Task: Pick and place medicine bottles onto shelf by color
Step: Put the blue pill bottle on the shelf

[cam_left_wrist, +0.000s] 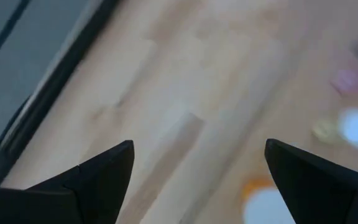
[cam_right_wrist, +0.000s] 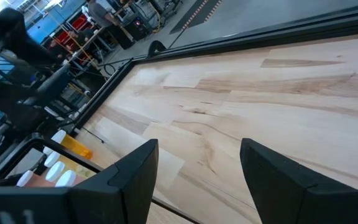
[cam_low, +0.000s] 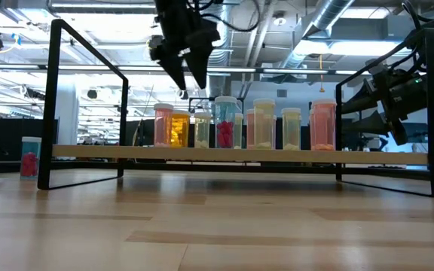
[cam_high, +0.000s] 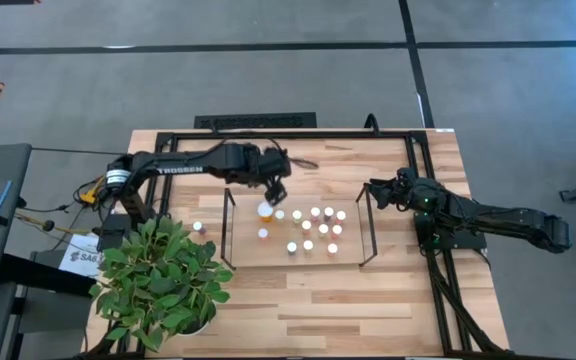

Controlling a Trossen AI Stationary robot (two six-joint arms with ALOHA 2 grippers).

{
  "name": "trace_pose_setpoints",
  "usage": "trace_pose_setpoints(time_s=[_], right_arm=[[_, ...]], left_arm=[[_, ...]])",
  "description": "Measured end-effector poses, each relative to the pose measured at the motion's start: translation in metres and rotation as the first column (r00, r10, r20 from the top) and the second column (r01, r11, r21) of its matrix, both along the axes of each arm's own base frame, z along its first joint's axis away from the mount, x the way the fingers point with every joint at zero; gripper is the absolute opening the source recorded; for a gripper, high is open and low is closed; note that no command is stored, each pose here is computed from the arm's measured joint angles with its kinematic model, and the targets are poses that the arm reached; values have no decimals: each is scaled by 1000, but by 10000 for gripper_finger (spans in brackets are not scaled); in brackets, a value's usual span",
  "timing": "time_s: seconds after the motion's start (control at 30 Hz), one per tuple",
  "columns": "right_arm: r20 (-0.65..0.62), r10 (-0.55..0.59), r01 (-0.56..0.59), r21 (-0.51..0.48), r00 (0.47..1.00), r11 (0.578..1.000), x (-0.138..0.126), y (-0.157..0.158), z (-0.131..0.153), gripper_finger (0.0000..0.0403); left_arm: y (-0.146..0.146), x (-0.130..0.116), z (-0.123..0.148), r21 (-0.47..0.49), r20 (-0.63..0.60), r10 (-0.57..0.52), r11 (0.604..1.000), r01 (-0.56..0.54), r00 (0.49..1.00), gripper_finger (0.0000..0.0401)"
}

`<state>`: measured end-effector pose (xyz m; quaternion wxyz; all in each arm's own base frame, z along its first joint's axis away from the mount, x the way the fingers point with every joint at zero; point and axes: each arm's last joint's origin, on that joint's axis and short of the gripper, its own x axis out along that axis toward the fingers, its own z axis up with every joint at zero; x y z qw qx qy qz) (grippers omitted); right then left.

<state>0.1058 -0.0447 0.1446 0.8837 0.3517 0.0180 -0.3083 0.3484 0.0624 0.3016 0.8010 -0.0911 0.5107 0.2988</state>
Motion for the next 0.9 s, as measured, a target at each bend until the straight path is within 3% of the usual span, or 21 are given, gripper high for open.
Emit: trace_pose_setpoints(time_s=[0.1,0.2,0.3,0.4,0.63,0.8,0.9], right_arm=[[0,0,0,0,1000,1000,0,0,0,249],[0,0,0,0,1000,1000,0,0,0,249],[0,0,0,0,1000,1000,0,0,0,249],[0,0,0,0,1000,1000,0,0,0,249],[0,0,0,0,1000,1000,0,0,0,249],[0,0,0,0,1000,1000,0,0,0,249],[0,0,0,0,1000,1000,0,0,0,249]], left_arm=[[17,-5,8,-1,60,215,977,-215,975,348],[32,-14,12,-69,54,374,927,-370,926,347],[47,-27,11,-145,-5,492,861,-488,870,347],[65,-43,5,-193,-100,601,770,-608,793,347],[112,-88,-5,-300,-328,694,567,-767,641,347],[134,-111,-3,-375,-383,746,413,-830,545,347],[130,-117,6,-385,-368,786,359,-851,497,344]])
